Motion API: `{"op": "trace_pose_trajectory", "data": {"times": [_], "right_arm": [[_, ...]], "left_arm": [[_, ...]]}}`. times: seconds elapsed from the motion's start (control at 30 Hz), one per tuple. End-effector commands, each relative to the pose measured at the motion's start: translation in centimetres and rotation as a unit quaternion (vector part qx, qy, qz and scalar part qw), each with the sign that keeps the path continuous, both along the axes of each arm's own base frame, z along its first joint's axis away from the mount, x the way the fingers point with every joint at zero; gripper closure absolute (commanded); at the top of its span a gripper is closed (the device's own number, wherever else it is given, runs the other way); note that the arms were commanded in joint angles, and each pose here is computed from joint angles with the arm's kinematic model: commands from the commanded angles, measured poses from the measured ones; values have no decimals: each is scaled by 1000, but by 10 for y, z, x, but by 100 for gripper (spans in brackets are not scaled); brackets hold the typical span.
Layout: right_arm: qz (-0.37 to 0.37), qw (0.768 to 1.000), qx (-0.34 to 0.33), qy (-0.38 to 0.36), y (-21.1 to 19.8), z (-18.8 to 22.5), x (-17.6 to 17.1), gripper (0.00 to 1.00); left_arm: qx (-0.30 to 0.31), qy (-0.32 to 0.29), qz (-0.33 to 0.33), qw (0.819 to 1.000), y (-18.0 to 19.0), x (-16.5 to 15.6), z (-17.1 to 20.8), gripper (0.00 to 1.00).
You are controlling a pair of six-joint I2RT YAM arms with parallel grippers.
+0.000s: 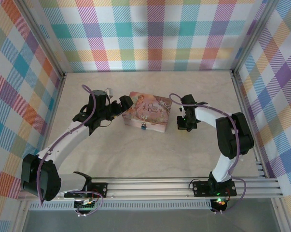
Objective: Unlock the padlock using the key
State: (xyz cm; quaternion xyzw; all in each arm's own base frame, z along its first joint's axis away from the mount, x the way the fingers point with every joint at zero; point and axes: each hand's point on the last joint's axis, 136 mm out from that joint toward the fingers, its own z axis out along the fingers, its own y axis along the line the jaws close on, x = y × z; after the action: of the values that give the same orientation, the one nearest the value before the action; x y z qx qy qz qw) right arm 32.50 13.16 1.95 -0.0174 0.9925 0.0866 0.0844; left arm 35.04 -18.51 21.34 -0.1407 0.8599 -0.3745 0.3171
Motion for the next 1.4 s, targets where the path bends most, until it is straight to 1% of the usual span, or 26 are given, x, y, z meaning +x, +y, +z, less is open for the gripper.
{"op": "trace_pose_trajectory", "data": {"times": [0.0, 0.03, 0.17, 0.27, 0.33, 0.43, 0.53, 0.6, 0.73, 0.8, 0.83, 0.87, 0.9, 0.93, 1.07, 1.2, 1.37], "right_arm": [[5, 1000, -4, -3, 1, 6, 0, 97], [6, 1000, -2, -10, 2, 10, 1, 100], [17, 998, 22, -52, 7, 32, 6, 100], [35, 992, 52, -105, 17, 53, 10, 100], [53, 984, 79, -148, 26, 71, 12, 100], [88, 962, 137, -220, 44, 104, 13, 100], [137, 925, 182, -305, 63, 141, 9, 100], [157, 903, 197, -350, 69, 161, 5, 100], [186, 876, 218, -388, 76, 187, 0, 100], [193, 865, 241, -396, 82, 199, -4, 100], [187, 864, 252, -395, 84, 204, -4, 100], [169, 869, 264, -383, 85, 208, -2, 100], [153, 874, 283, -365, 88, 213, -2, 100], [141, 872, 316, -348, 94, 223, -2, 100], [87, 853, 410, -312, 111, 246, -1, 100], [43, 841, 460, -281, 121, 266, 0, 100], [26, 808, 531, -254, 135, 305, -7, 100]], "left_arm": [[6, 4, -5, 1000, -1, -3, -3, 0], [8, 3, -5, 1000, 0, -3, -3, 0], [7, -1, -2, 1000, 1, -3, 2, 0], [-5, -6, -4, 1000, -2, -3, 9, 0], [-16, -8, -10, 1000, -5, -4, 14, 0], [-29, -14, -20, 999, -10, -4, 23, 0], [-43, -20, -30, 998, -14, -6, 32, 0], [-52, -21, -38, 998, -18, -7, 39, 1], [-81, -2, -47, 996, -27, -10, 45, 2], [-101, 9, -49, 994, -32, -11, 48, 4], [-113, 8, -51, 992, -34, -11, 52, 5], [-127, -3, -57, 990, -38, -11, 58, 6], [-137, -23, -62, 988, -41, -10, 65, 6], [-142, -41, -61, 987, -42, -11, 71, 6], [-164, -110, -55, 979, -44, -10, 92, 5], [-193, -173, -71, 963, -55, -14, 114, 3], [-221, -230, -92, 943, -71, -16, 131, 0]]}}
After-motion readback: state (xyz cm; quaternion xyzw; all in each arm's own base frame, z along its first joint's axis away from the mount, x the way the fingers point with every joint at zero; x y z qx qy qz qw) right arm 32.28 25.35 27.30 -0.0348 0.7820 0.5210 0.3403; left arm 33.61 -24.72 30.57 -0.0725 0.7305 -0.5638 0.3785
